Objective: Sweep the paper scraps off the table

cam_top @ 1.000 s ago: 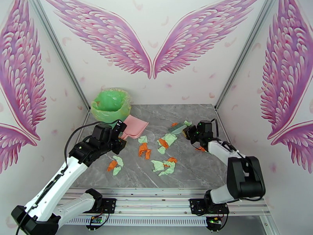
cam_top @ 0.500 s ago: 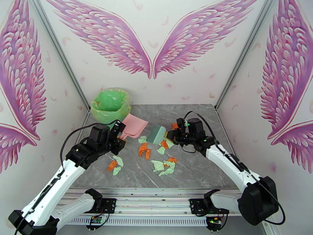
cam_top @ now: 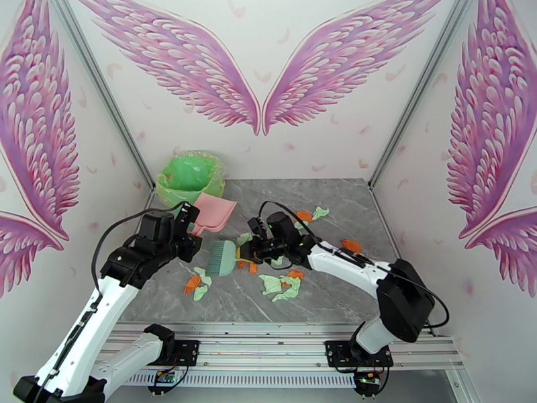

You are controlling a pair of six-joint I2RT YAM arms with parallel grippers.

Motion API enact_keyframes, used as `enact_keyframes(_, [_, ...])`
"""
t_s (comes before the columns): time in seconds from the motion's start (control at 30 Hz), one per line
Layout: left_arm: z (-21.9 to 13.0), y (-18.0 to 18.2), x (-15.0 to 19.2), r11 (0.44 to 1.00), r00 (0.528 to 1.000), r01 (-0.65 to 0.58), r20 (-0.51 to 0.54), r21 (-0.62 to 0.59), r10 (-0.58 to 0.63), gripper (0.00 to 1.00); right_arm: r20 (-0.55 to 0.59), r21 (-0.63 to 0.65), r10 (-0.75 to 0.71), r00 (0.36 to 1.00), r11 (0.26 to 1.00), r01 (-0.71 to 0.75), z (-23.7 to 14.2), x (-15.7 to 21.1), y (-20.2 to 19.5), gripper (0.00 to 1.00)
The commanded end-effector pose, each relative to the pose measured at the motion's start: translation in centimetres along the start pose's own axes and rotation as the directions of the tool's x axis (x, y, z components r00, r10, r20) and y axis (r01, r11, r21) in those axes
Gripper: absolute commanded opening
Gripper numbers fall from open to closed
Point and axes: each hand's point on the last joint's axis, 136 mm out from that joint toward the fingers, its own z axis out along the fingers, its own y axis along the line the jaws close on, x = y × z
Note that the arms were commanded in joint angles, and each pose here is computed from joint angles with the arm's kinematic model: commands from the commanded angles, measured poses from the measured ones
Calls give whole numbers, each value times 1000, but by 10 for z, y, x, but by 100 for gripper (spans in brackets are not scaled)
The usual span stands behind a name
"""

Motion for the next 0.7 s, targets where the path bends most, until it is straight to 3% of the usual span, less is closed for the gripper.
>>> enact_keyframes(0.0, [-17, 0, -11, 1000, 999, -1, 45, 1, 1, 0, -17, -83, -33, 999, 996, 31, 27, -5, 26, 0])
enact_keyframes(0.3, [-19, -1, -6, 1000, 999, -18, 44, 12, 17, 0, -127, -68, 8, 992, 998, -17, 91, 13, 9, 0])
enact_keyframes(0.67, [-12, -1, 1, 999, 999, -28, 26, 20, 28, 0, -221, 98, 43, 974, 995, -22, 114, 28, -50, 0])
